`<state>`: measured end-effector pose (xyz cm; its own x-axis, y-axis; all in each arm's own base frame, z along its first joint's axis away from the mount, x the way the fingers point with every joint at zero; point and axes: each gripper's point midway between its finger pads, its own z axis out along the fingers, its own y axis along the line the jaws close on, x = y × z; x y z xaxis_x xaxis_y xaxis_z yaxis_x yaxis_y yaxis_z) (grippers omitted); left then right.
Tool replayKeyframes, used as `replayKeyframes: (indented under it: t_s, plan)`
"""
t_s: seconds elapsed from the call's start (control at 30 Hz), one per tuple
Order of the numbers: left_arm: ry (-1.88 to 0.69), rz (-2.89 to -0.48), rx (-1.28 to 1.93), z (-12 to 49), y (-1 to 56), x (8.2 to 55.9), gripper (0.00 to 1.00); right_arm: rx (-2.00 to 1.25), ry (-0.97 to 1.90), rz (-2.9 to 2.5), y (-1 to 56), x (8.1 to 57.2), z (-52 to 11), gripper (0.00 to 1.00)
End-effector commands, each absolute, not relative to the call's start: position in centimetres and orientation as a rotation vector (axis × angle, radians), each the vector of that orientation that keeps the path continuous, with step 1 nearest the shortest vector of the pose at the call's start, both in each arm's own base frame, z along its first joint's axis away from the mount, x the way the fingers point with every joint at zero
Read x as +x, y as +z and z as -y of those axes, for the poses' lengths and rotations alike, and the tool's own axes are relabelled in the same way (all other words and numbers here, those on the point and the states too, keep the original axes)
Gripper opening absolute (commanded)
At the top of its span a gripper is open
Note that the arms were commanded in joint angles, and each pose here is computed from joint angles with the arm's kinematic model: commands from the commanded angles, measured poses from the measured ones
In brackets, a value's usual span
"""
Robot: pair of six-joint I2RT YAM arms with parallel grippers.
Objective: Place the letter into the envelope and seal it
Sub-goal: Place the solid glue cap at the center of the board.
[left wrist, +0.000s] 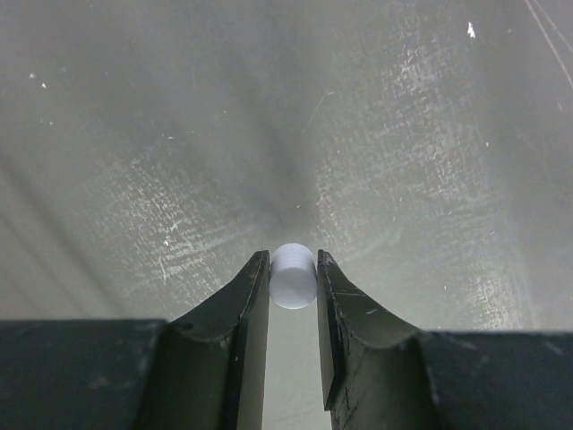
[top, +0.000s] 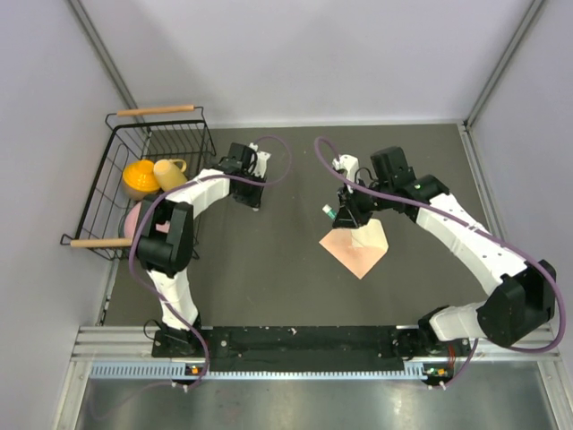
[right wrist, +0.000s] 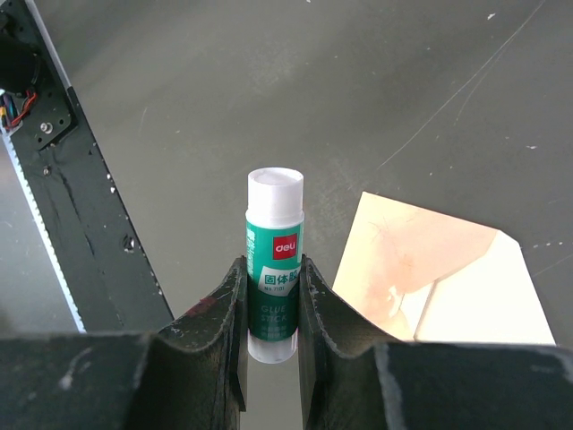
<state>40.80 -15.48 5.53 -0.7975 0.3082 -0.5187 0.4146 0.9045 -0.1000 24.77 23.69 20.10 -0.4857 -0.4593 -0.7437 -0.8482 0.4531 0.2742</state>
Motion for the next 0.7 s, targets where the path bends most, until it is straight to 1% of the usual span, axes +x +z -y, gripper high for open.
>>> replayKeyframes:
  t_s: [0.0,0.13,0.33,0.4,0.43,0.57,0.67]
  plan:
    - [-0.235,-2.531,0.508,15.1,4.9,41.6,0.06,-1.073,0.884,-2.073,21.5,25.5,-24.3,0.00]
    - [-0.227,-2.542,0.517,15.2,4.0,41.2,0.10,-1.074,0.881,-2.072,21.5,25.7,-24.3,0.00]
    - [-0.234,-2.562,0.520,15.3,3.7,41.0,0.13,-1.076,0.883,-2.076,21.4,25.8,-24.5,0.00]
    - [-0.240,-2.587,0.519,15.3,3.3,40.7,0.17,-1.075,0.880,-2.072,21.5,25.9,-24.5,0.00]
    - [-0.242,-2.597,0.521,15.3,3.0,40.5,0.22,-1.076,0.878,-2.075,21.5,25.9,-24.4,0.00]
    - [-0.243,-2.607,0.518,15.3,2.8,40.2,0.35,-1.076,0.867,-2.070,21.6,26.0,-24.3,0.00]
    - [-0.243,-2.611,0.516,15.3,2.8,40.2,0.41,-1.080,0.869,-2.068,21.7,25.9,-24.3,0.00]
